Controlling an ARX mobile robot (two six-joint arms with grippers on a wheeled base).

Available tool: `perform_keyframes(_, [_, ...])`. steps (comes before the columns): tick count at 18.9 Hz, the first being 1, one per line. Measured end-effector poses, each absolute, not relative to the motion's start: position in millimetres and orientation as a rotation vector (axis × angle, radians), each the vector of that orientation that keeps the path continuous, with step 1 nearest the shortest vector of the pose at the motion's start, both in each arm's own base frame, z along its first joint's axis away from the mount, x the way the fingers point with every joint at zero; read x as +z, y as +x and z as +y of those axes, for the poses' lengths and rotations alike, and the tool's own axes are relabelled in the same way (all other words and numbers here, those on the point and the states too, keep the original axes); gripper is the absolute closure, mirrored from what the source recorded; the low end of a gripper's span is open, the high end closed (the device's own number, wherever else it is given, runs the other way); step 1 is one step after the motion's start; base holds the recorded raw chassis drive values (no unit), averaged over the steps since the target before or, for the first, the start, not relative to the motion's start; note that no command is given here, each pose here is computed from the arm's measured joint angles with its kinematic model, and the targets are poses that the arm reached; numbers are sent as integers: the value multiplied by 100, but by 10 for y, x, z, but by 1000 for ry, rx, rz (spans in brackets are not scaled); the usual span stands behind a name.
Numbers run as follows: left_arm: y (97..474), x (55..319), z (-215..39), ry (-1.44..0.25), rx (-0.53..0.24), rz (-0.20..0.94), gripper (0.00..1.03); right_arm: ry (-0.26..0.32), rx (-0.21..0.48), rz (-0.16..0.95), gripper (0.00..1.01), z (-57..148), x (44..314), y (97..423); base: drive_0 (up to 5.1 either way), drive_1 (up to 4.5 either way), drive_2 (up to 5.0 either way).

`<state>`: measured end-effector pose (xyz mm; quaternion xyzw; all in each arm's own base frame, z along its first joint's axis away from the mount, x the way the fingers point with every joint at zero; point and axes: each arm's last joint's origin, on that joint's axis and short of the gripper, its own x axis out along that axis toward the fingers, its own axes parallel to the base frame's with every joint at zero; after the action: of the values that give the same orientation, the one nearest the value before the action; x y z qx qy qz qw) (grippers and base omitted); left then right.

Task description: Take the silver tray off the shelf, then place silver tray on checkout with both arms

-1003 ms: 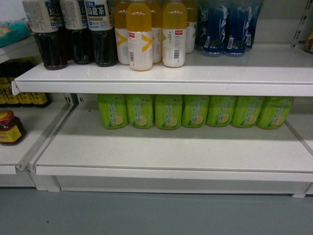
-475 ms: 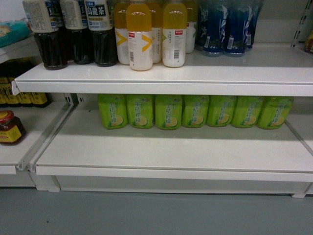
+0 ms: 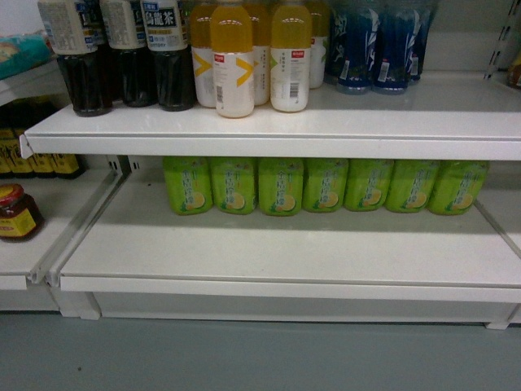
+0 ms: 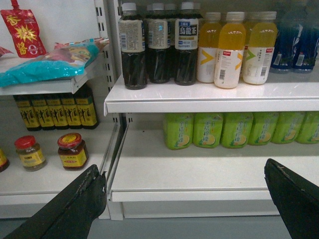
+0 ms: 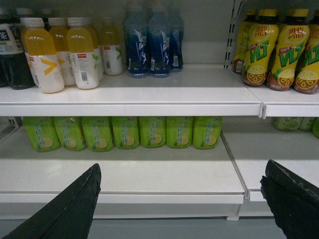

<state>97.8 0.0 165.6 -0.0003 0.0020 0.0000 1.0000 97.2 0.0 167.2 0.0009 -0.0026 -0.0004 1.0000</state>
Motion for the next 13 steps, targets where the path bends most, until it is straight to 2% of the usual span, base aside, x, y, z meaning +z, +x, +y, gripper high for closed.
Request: perform_keyframes(13, [978, 1656, 0, 0, 0, 4, 5, -2, -1, -6, 3, 0, 1673, 972, 0, 0, 0])
